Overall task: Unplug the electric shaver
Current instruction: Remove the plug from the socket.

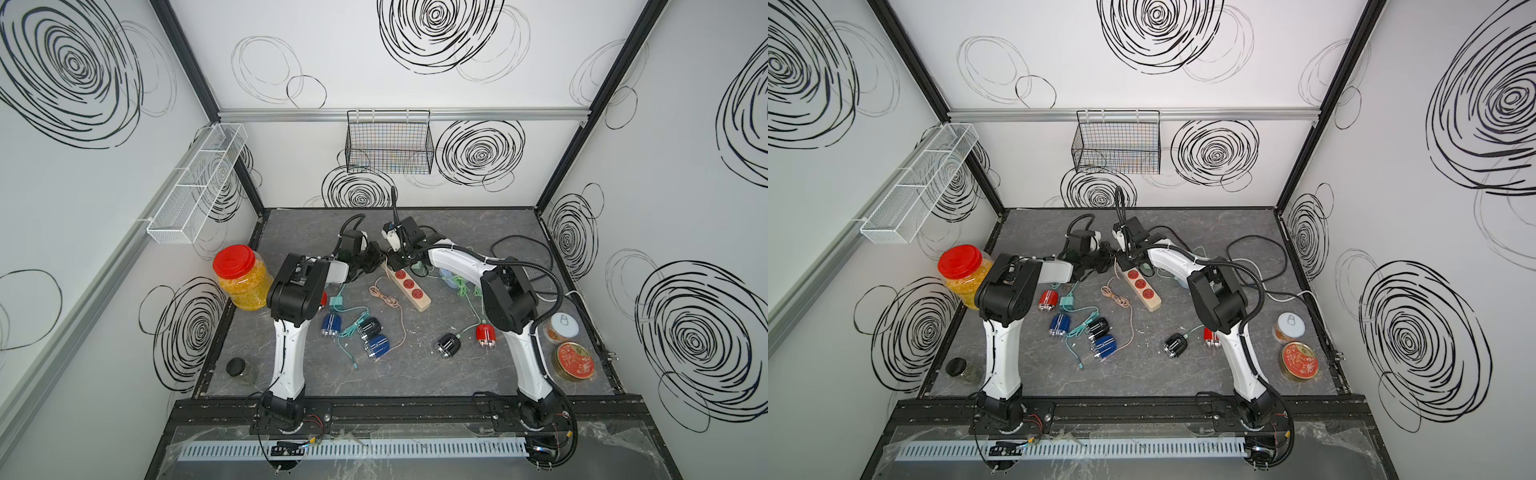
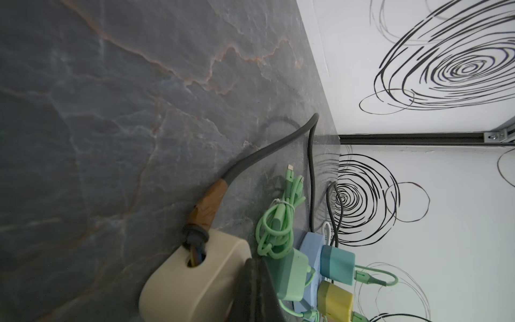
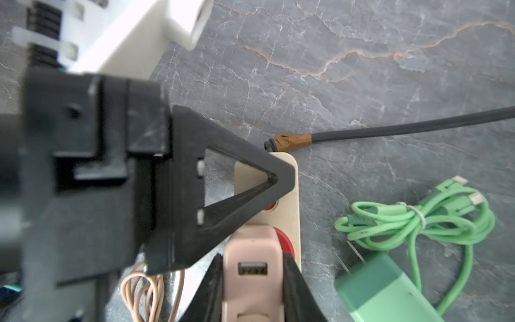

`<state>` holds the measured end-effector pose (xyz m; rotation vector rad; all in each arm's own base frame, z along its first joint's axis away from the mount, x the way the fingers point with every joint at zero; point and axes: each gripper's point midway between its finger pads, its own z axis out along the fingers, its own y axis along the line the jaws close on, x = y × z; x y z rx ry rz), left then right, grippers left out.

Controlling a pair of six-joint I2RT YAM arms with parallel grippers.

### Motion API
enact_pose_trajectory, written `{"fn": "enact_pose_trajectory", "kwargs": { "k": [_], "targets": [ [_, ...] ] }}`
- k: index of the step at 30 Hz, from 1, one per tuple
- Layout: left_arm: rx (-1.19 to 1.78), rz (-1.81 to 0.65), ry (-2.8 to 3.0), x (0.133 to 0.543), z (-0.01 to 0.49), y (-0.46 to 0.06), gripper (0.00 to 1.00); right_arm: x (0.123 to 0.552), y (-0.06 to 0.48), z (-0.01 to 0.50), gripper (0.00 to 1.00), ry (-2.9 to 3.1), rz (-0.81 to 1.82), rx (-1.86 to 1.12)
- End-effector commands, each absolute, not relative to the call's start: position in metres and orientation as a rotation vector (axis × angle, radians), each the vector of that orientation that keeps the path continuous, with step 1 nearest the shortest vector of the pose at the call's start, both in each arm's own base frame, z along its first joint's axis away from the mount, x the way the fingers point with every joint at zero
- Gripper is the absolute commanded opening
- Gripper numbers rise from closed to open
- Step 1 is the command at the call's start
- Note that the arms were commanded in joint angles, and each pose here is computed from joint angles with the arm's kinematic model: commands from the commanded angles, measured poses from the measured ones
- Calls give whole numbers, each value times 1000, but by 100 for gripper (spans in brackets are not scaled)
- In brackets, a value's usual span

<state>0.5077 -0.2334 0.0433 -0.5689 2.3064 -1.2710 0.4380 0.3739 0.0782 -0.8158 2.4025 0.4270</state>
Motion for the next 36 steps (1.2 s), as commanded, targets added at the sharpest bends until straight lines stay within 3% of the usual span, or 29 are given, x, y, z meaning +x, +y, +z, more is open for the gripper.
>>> {"fn": "enact_pose_trajectory", "kwargs": {
  "k": [1, 6, 17, 19, 26, 29, 36],
  "targets": [
    [-597, -1018, 2596, 469, -22, -230, 0, 451, 382, 116, 13, 2283, 399, -797],
    [-601, -886, 2696, 448, -38, -220, 0, 480, 355, 125, 13, 2238, 78, -655],
    [-657, -977, 2651, 423, -51, -229, 0, 464, 382, 122, 13, 2178, 40, -757],
    [-663, -979, 2653, 420, -54, -229, 0, 464, 382, 117, 13, 2219, 124, -745],
    [-626, -939, 2694, 407, -65, -232, 0, 466, 382, 138, 14, 2286, 825, -648],
    [-610, -923, 2722, 402, -72, -234, 0, 477, 373, 142, 13, 2301, 944, -569],
    [-617, -884, 2743, 401, -77, -229, 0, 472, 378, 132, 13, 2287, 416, -709]
  ]
}}
